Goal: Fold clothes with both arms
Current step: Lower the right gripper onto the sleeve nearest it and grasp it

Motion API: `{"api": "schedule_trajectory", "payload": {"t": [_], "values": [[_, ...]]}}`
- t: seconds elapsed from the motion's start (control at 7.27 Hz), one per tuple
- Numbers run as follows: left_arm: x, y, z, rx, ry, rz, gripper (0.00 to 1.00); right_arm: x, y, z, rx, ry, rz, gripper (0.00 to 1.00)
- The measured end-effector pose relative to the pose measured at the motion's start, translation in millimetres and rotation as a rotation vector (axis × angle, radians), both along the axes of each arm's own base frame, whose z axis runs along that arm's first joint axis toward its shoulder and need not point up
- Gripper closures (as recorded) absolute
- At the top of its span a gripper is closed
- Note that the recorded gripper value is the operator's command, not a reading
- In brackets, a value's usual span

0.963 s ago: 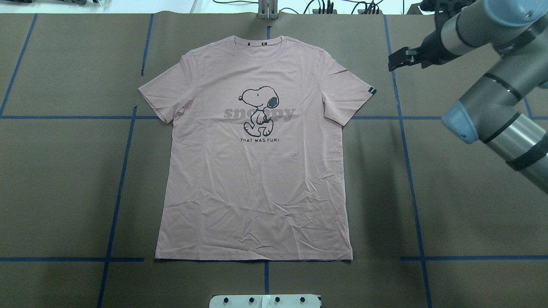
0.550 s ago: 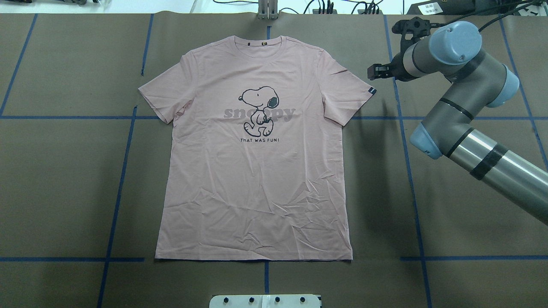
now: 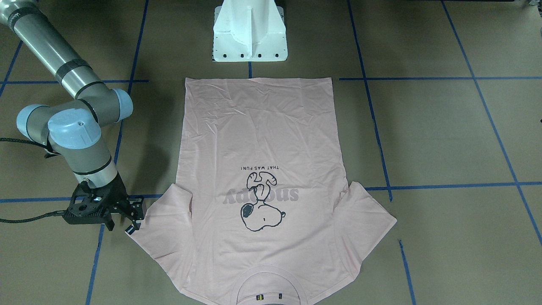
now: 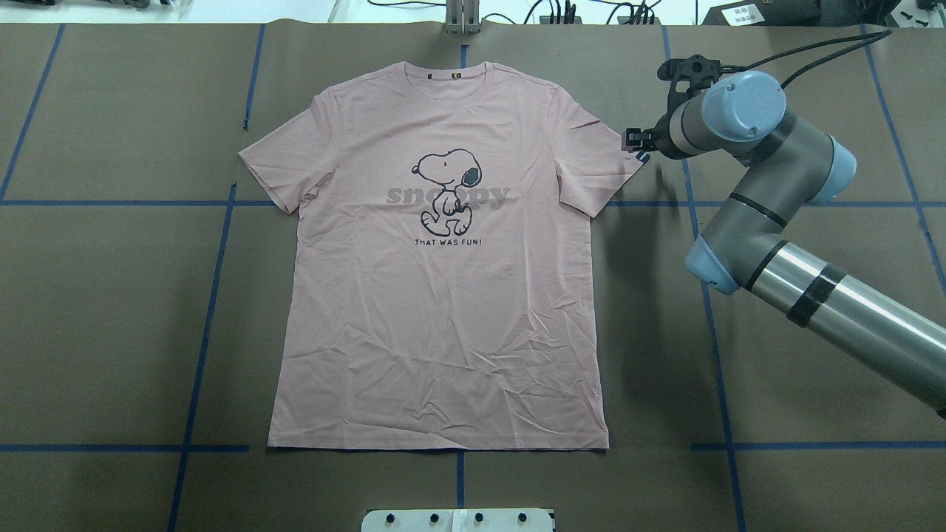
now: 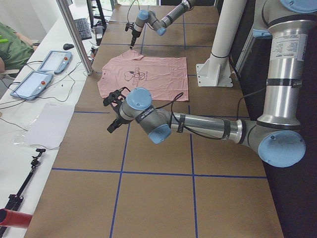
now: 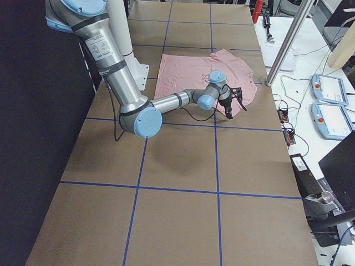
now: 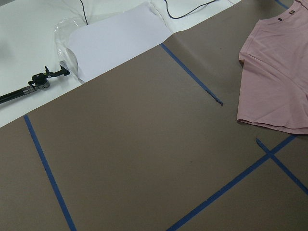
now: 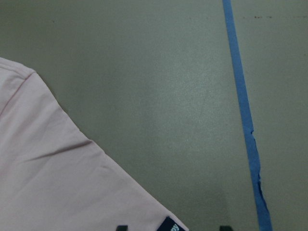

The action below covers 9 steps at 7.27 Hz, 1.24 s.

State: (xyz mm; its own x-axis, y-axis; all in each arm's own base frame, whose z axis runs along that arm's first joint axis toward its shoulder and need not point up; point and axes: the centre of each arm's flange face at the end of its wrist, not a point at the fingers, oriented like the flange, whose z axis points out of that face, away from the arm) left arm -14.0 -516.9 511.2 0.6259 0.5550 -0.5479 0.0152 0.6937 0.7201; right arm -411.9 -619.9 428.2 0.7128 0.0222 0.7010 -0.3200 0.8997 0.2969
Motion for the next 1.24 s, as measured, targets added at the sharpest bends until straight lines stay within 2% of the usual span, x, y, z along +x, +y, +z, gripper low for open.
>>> {"api": "schedule_trajectory", "payload": {"t": [1.24], "values": [[-0.2,0.3,-0.2,0.005,-0.001,0.001,0.00,-19.0,-2.6,3.3,0.001,0.029,0.008,0.39]]}}
